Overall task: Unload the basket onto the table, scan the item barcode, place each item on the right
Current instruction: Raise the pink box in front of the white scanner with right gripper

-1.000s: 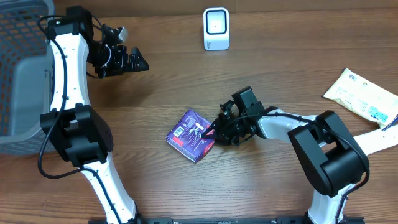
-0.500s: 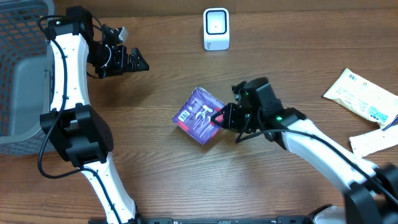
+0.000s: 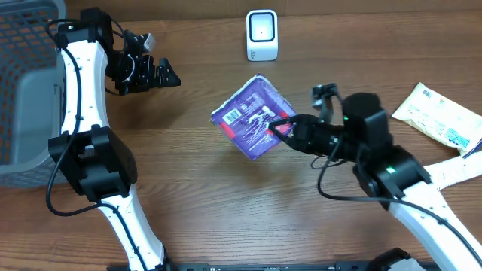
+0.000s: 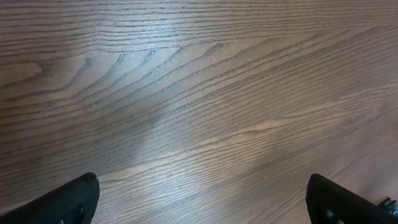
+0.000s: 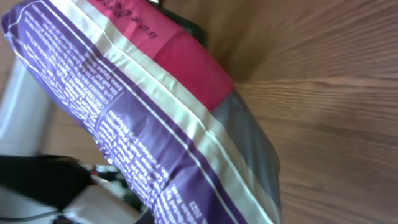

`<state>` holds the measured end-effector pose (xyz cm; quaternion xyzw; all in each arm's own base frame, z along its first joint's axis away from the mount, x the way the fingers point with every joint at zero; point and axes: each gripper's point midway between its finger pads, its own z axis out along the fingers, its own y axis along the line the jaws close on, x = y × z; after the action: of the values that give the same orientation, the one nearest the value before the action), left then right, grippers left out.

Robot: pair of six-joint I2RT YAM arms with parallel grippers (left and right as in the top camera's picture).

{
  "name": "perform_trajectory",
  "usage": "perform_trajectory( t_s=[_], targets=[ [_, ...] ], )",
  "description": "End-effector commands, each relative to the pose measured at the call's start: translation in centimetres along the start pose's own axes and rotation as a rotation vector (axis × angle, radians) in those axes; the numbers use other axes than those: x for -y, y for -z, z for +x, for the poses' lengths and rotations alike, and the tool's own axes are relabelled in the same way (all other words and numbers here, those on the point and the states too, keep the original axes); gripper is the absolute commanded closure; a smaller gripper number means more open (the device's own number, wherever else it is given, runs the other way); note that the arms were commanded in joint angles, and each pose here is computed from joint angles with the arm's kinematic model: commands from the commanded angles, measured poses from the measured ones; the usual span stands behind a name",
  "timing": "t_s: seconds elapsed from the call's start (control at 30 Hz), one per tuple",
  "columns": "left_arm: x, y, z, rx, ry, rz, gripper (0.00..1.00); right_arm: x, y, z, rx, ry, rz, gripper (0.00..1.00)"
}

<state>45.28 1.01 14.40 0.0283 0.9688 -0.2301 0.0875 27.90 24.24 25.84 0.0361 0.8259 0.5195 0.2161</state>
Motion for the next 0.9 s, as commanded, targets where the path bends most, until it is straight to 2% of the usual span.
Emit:
perform_trajectory(
  t_s=[0.0, 0.37, 0.73, 0.83, 0.87],
  targets=[
    [0.5, 1.1, -0.2, 0.019, -0.023, -0.010, 0.00, -2.5, 2.4, 0.2, 0.006, -0.060, -0.086, 0.96],
    [0.1, 1.1, -0.1, 0.012, -0.022, -0.034, 0.00, -4.2, 4.1, 0.7, 0.007, -0.164, -0.133, 0.96],
    [0.0, 1.1, -0.1, 0.012, -0.022, -0.036, 0.00, -4.8, 4.1, 0.0, 0.036, -0.165, -0.151, 0.96],
    [0.0, 1.1, -0.1, 0.012, -0.022, -0.036, 0.00, -5.2, 4.3, -0.8, 0.078, -0.106, -0.163, 0.96],
    [0.0, 1.1, -0.1, 0.012, -0.022, -0.036, 0.00, -5.0, 4.3, -1.4, 0.123, -0.008, -0.147, 0.96]
  ],
)
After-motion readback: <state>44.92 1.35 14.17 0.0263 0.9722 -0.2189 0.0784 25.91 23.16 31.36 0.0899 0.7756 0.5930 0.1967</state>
